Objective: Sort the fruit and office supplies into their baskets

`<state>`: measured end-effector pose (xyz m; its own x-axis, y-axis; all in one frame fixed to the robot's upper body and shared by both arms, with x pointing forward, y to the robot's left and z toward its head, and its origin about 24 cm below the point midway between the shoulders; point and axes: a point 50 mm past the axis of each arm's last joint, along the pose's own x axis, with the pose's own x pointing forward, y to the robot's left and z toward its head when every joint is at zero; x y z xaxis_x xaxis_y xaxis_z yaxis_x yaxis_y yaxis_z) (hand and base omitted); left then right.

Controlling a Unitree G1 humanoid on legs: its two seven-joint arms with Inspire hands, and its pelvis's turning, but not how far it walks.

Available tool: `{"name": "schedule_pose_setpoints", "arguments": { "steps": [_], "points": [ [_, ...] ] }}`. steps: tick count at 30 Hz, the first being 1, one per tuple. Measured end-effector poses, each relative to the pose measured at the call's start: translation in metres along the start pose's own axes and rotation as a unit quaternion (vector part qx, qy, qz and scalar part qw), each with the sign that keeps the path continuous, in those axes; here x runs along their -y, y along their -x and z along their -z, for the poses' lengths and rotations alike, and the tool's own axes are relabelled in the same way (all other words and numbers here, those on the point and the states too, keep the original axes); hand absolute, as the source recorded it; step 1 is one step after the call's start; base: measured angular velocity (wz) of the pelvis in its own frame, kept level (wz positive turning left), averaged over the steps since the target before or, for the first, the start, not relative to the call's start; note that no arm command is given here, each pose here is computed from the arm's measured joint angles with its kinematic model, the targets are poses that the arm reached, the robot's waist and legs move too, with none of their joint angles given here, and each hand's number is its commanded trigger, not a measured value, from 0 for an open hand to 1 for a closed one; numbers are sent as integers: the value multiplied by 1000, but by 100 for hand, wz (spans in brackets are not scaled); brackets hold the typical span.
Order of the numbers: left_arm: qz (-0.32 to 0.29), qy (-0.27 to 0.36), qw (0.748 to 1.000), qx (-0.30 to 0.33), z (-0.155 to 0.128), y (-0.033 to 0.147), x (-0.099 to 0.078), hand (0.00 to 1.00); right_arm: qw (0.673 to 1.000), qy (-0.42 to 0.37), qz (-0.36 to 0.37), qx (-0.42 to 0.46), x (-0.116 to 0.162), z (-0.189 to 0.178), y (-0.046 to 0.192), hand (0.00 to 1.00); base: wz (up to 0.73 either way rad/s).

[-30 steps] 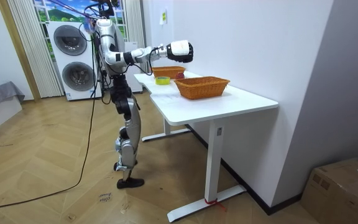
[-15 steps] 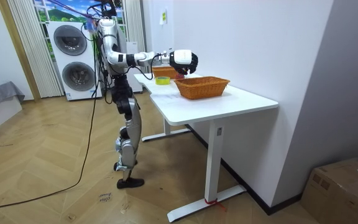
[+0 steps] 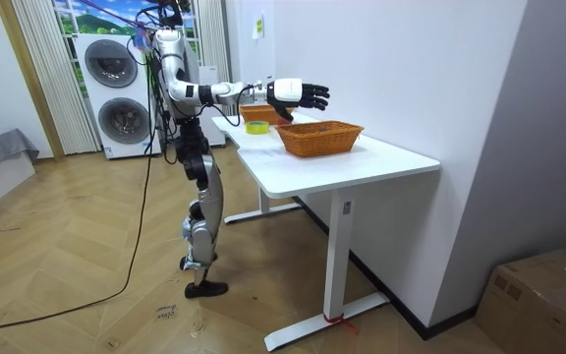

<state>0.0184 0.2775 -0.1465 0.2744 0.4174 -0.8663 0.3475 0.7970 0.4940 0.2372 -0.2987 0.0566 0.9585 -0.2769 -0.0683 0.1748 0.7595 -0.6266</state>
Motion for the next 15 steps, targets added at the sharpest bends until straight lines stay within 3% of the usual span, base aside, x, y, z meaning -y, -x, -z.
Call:
{"name": "schedule_pose_setpoints", "arguments": {
  "steps": [15],
  "points": [
    [3,-2,1000,-12,6,1,2,0,1000,1,0,-5,0,3,2,0,0]
  ]
}}
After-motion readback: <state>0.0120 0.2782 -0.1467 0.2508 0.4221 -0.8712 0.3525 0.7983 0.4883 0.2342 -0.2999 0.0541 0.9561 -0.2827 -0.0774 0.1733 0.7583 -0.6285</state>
